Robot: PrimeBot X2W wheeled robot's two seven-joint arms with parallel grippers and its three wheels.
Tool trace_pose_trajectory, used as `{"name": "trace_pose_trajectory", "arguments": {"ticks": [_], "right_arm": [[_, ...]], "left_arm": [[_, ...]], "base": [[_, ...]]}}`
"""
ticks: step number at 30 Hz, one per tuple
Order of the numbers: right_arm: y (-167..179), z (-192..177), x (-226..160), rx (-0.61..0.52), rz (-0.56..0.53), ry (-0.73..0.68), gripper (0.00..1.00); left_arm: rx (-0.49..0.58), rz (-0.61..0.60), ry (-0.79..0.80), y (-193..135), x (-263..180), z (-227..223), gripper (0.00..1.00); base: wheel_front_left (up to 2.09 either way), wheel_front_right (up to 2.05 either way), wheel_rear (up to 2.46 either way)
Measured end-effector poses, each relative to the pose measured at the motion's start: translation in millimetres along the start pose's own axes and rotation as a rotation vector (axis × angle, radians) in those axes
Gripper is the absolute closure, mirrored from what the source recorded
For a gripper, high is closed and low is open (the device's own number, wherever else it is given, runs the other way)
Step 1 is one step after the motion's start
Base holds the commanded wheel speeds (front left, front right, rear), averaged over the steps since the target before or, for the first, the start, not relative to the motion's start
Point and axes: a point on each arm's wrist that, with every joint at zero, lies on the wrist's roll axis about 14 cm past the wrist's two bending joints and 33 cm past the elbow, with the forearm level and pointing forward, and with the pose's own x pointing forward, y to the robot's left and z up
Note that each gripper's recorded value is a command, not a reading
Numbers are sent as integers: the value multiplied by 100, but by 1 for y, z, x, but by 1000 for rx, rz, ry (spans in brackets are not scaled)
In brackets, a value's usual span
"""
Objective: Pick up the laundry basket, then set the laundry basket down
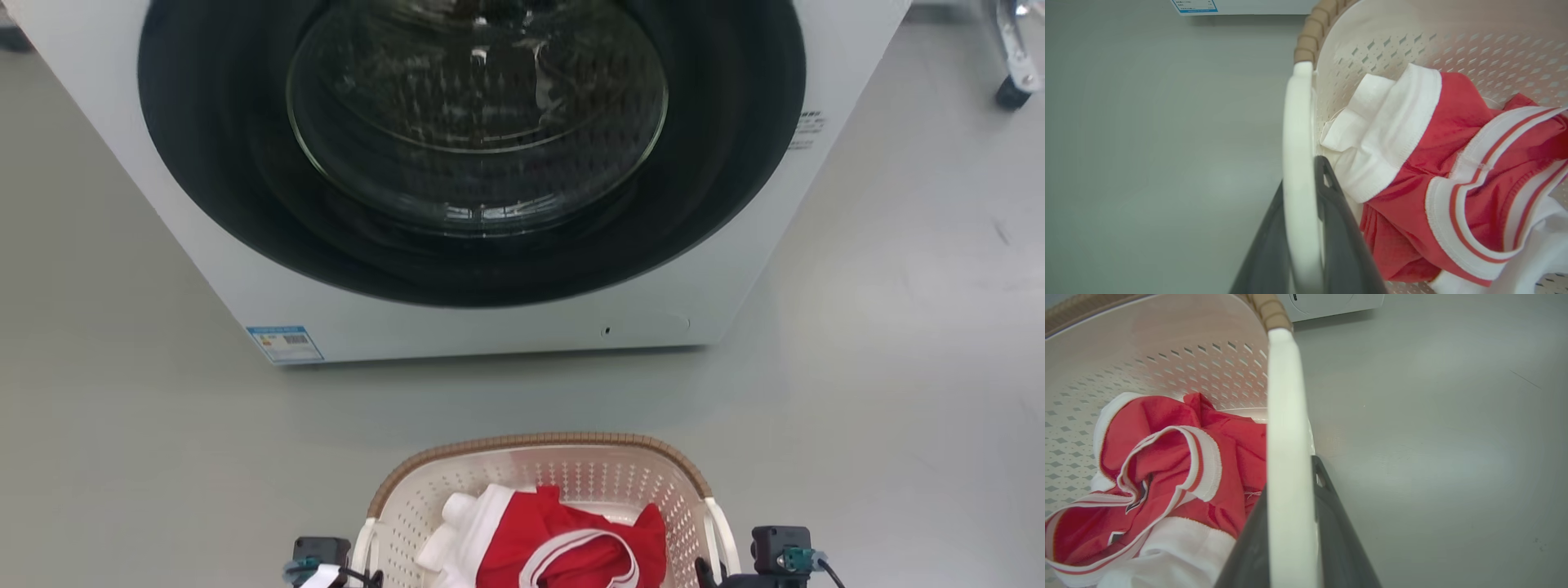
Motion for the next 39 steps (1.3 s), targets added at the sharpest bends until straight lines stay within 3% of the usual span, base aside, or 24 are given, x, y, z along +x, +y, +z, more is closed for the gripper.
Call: {"name": "trace_pose_trajectory", "arguments": {"ticks": [15, 39], "right_arm": [[8, -16, -32, 16, 9, 6, 100], [11, -30, -37, 49, 10, 51, 100]], "left_arm": [[11, -18, 4, -7, -29, -20, 100], [1, -16, 21, -8, -33, -24, 100]], "base": [[0, 0, 0], [0, 0, 0]]}}
